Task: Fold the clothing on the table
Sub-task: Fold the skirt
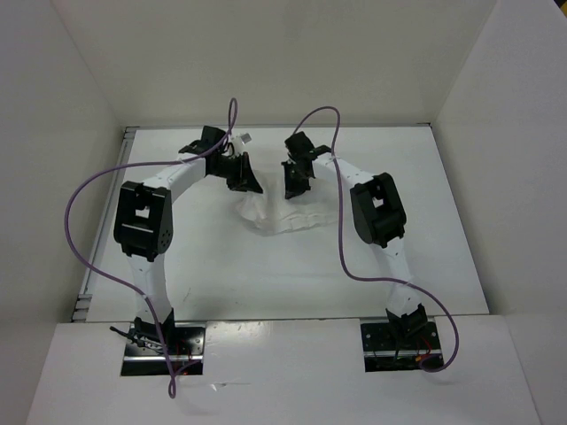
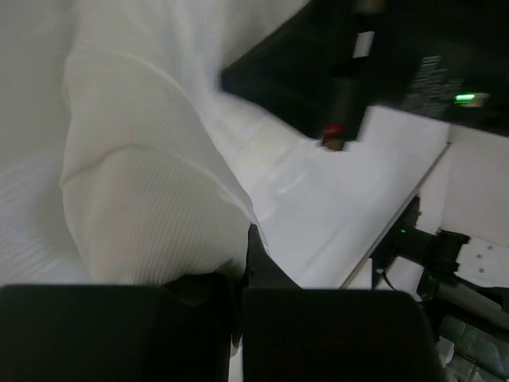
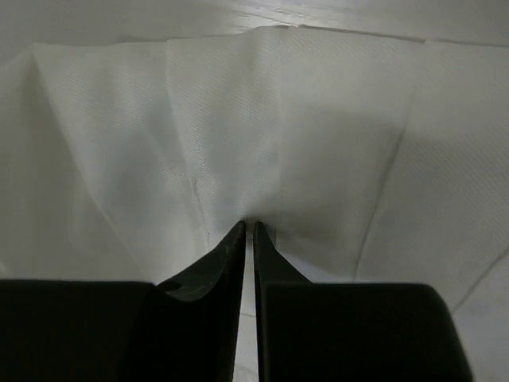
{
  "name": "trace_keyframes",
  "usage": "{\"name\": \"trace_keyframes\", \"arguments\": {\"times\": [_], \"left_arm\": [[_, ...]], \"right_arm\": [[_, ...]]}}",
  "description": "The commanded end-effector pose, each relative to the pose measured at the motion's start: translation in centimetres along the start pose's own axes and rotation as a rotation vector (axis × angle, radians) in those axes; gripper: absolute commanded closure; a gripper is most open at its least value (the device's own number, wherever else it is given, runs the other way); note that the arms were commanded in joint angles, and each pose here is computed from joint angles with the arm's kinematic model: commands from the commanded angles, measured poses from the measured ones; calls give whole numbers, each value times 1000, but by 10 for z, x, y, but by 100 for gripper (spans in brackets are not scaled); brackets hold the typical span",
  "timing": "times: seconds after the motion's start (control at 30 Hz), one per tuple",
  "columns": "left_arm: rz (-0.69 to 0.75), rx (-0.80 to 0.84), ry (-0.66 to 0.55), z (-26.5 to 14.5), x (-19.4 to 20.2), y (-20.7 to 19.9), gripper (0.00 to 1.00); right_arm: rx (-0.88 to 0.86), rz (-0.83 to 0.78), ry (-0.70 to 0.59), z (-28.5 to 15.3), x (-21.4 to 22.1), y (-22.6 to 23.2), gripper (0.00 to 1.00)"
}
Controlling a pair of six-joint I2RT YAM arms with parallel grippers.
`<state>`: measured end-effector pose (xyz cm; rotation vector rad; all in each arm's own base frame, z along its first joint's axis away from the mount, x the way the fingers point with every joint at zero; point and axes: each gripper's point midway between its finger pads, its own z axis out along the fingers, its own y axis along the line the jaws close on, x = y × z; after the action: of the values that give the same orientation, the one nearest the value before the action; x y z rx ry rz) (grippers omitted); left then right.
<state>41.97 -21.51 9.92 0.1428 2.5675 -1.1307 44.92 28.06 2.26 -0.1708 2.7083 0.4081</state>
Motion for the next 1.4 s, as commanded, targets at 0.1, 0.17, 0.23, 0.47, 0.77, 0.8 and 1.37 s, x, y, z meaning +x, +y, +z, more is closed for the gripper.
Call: {"name": "trace_keyframes", "arguments": {"times": [0.1, 0.17, 0.23, 0.47, 0.77, 0.8, 1.37], "left_arm": [[129, 227, -82, -29, -32, -114, 96], [132, 240, -91, -27, -37, -122, 96], [102, 238, -67, -15, -35, -118, 96], [70, 283, -63, -4, -36, -121, 96], [81, 263, -96, -8, -50, -121, 93], [71, 250, -93, -6, -47, -116, 93], [2, 186, -63, 5, -32, -75, 93]], "right_arm": [[-260, 77, 128, 24, 34, 48, 87], [-300, 71, 117, 23, 29, 64, 87], [-351, 85, 137, 25, 30, 79, 87], [-498, 91, 168, 16, 31, 113, 87], [-560, 85, 151, -8, 19, 128, 89], [-554, 81, 127, -14, 12, 123, 89], [-60, 309, -56, -92, -42, -72, 50]]}}
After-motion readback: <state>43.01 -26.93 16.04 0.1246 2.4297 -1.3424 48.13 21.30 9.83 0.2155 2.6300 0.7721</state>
